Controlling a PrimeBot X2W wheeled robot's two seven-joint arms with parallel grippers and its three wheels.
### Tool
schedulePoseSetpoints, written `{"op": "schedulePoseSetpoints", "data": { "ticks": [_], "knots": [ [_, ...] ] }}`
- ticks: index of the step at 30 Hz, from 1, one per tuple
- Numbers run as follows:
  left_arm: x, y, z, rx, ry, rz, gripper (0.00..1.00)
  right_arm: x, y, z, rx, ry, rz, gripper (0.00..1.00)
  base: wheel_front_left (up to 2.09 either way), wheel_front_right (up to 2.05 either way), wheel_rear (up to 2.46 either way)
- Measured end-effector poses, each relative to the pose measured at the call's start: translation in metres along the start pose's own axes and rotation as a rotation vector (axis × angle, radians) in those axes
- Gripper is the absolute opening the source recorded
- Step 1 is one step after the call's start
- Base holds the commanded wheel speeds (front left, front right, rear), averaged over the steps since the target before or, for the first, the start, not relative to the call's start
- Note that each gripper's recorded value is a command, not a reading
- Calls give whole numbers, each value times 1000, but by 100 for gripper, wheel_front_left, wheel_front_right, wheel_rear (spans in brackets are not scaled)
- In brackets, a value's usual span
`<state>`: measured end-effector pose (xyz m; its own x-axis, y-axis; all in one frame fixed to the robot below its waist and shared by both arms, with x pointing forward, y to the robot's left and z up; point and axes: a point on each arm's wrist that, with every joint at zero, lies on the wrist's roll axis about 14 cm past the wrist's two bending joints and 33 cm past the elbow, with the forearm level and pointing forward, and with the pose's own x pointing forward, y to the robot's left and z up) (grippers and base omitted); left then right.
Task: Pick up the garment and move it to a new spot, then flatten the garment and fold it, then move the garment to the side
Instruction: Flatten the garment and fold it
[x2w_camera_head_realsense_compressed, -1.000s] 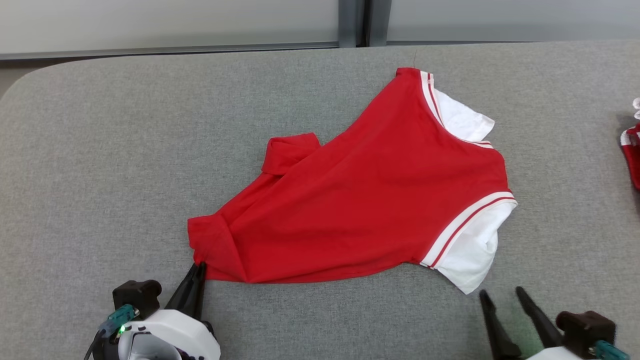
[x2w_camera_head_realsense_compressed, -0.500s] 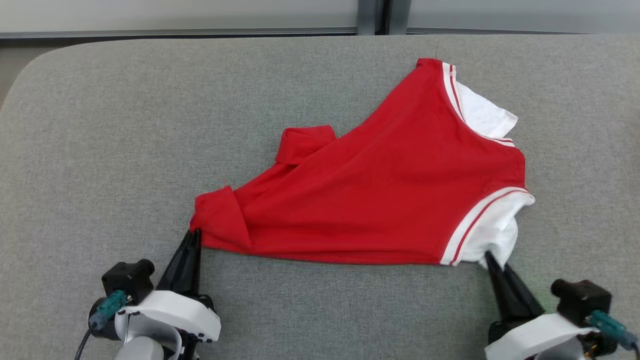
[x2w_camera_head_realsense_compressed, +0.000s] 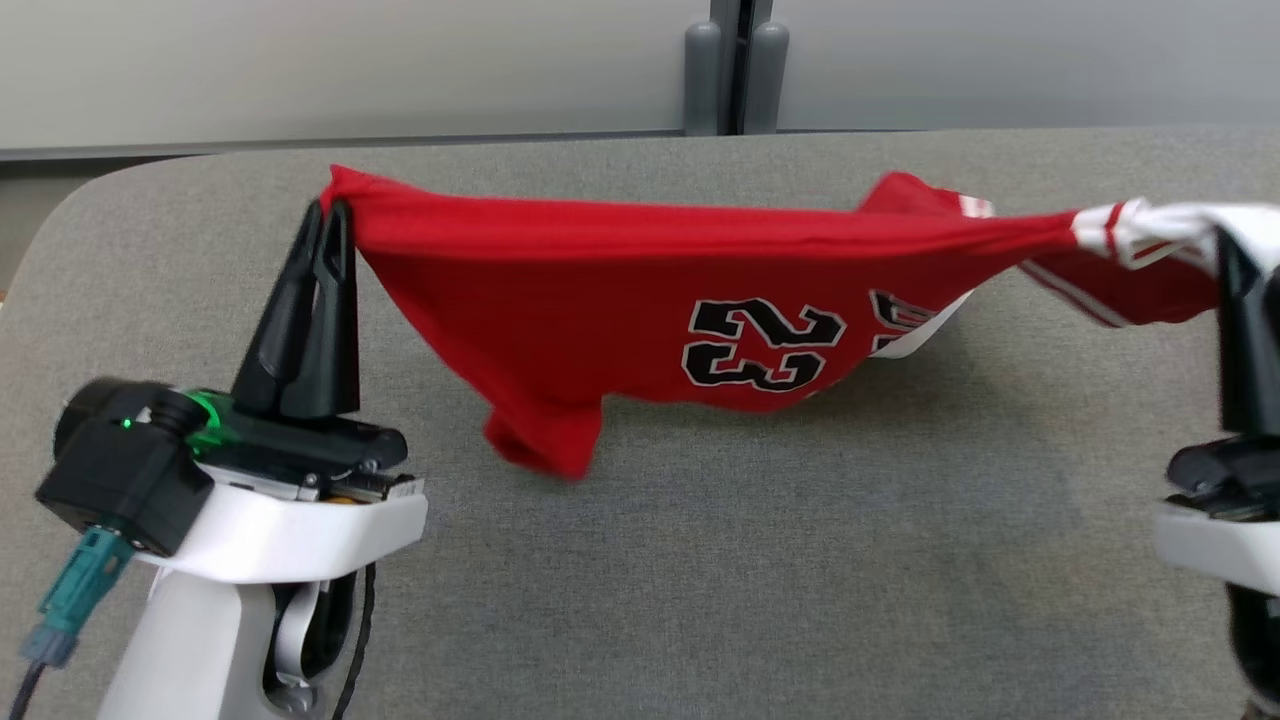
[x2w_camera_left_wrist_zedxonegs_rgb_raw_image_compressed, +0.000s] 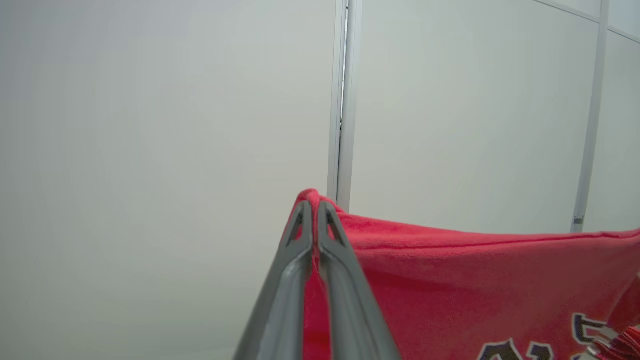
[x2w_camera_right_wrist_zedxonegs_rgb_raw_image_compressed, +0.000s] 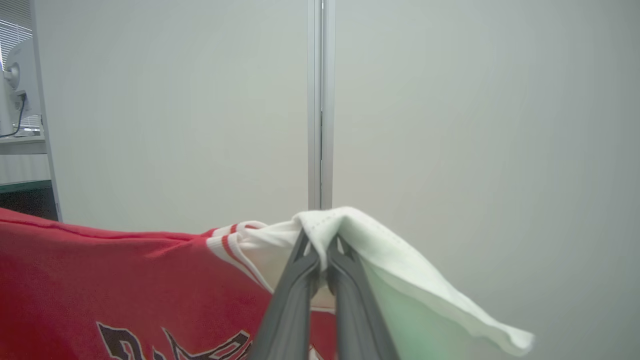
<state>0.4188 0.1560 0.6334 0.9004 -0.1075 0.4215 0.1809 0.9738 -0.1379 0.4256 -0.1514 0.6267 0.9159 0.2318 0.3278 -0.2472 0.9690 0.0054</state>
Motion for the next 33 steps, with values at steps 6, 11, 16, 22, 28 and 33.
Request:
{"op": "schedulePoseSetpoints", "data": {
  "ticks": [6,11,16,22,28,33],
  "knots": [
    [21,-28,85,37,-236,-94,0,8,-13,85,-132,-203,-6,0,0,0,0],
    [28,-42,130,62,-341,-140,0,7,-19,139,-198,-317,-13,0,0,0,0],
    [34,-44,134,49,-341,-144,0,11,-22,146,-194,-317,-15,0,0,0,0],
    [57,-34,116,10,-301,-130,0,38,-22,130,-149,-276,23,0,0,0,0],
    [111,-20,91,-21,-276,-132,0,99,-18,125,-139,-285,95,0,0,0,0],
    [162,-11,80,-13,-286,-132,0,160,-11,130,-129,-322,144,0,0,0,0]
  ]
}}
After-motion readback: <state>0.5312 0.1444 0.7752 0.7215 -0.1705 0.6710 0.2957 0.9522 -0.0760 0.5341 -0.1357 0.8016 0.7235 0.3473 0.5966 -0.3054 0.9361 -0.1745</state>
